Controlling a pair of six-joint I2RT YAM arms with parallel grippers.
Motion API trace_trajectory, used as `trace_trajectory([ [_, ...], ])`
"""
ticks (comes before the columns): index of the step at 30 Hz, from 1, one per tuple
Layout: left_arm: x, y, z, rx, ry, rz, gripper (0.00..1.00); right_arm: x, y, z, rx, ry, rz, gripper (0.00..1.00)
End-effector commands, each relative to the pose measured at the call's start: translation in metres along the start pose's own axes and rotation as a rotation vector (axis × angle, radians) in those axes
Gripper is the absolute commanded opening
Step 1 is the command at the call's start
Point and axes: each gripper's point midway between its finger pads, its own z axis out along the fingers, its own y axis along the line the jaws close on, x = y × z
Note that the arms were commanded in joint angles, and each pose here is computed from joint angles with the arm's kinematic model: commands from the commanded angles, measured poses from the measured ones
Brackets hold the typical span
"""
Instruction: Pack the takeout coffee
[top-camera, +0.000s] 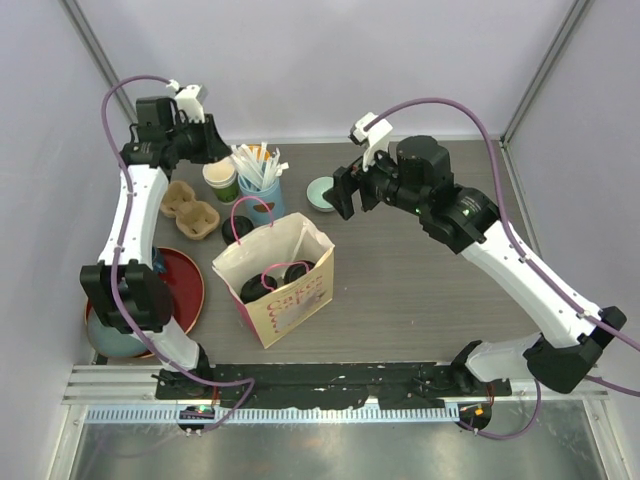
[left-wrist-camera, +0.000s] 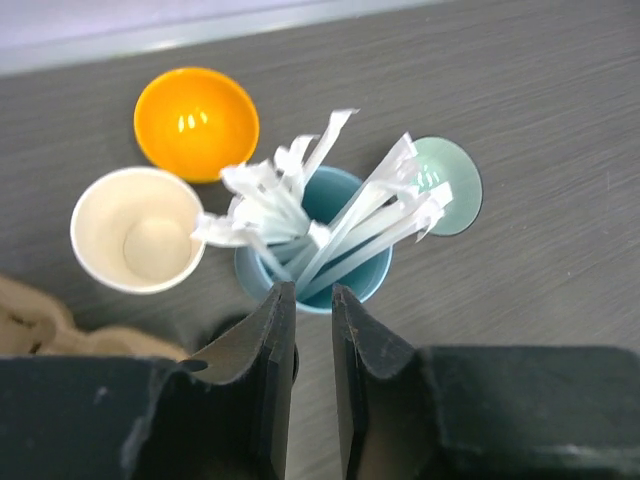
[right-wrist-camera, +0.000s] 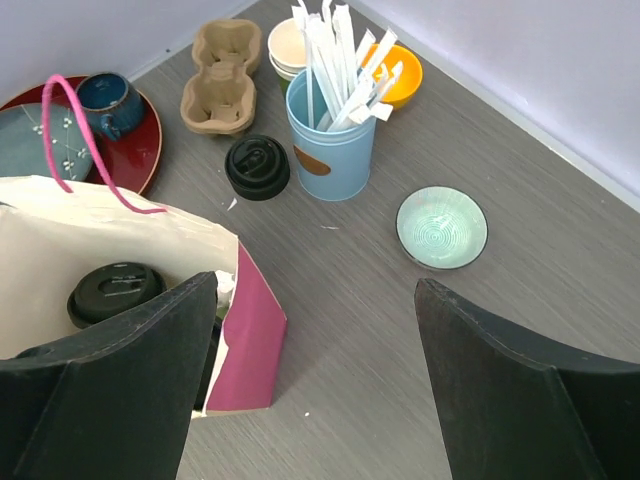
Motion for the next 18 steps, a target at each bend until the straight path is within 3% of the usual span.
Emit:
trace_trajectory([
  [1,-0.029,-0.005,0.007,-0.005,-0.123,0.091,0.25,-0.034,-0.007,-0.009,0.047,-0.077,0.031,0.85],
  [6,-0.03,0.025,0.022,-0.134,-0.143,0.05,0.26,-0.04,-0.008,-0.009,0.051,-0.076,0.034,0.84],
  [18,0.001,0.021,0.056,-0.167,-0.088,0.038,0.27,-0.037,-0.005,-0.008,0.041,-0.067,0.062,0.84],
])
